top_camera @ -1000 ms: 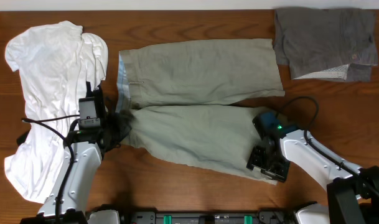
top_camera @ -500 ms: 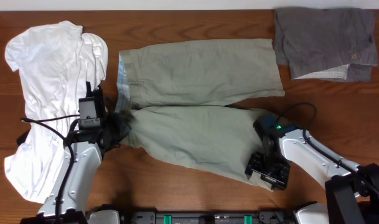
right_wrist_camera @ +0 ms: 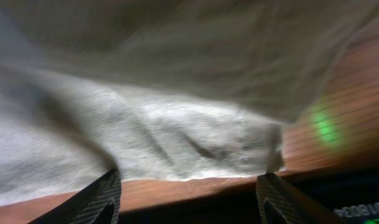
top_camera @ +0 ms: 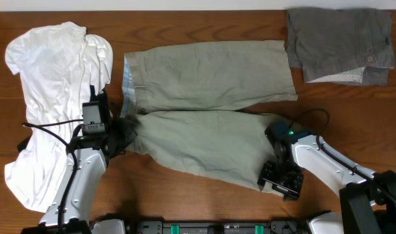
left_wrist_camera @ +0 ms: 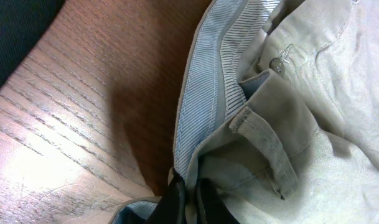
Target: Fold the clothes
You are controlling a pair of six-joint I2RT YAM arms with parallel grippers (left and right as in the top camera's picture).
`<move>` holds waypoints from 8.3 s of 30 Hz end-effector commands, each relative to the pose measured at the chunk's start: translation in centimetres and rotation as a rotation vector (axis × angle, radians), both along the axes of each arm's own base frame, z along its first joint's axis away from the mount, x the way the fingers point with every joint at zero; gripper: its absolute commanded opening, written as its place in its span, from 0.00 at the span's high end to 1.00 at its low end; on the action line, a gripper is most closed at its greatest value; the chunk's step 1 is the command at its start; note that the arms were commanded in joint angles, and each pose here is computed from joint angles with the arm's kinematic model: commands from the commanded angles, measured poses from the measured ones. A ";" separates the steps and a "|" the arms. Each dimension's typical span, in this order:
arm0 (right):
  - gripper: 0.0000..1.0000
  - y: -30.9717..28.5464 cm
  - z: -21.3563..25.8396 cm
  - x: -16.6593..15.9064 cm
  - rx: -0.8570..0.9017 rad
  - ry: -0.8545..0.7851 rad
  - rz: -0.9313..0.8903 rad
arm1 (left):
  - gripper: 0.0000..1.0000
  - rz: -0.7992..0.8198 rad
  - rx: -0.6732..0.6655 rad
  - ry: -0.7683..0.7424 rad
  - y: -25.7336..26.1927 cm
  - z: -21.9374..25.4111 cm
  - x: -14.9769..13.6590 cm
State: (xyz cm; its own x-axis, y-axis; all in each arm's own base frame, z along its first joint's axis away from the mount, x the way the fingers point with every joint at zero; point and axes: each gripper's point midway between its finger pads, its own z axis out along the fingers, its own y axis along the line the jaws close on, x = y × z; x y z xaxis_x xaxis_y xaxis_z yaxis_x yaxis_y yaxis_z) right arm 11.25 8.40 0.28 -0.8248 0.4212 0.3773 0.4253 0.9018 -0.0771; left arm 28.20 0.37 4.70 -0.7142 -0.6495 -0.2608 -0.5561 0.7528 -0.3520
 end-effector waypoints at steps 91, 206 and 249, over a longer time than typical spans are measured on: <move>0.99 -2.6 17.6 26.3 -0.140 -0.872 0.158 | 0.94 -0.044 0.117 -0.161 1.5 11.2 2.3; 0.21 -3.5 4.9 29.2 0.334 -0.631 0.141 | 0.62 -0.220 0.239 0.054 3.3 2.3 6.7; 0.99 -7.8 12.4 31.9 0.269 -0.911 0.092 | 0.62 -0.240 0.180 0.140 2.6 -0.7 6.1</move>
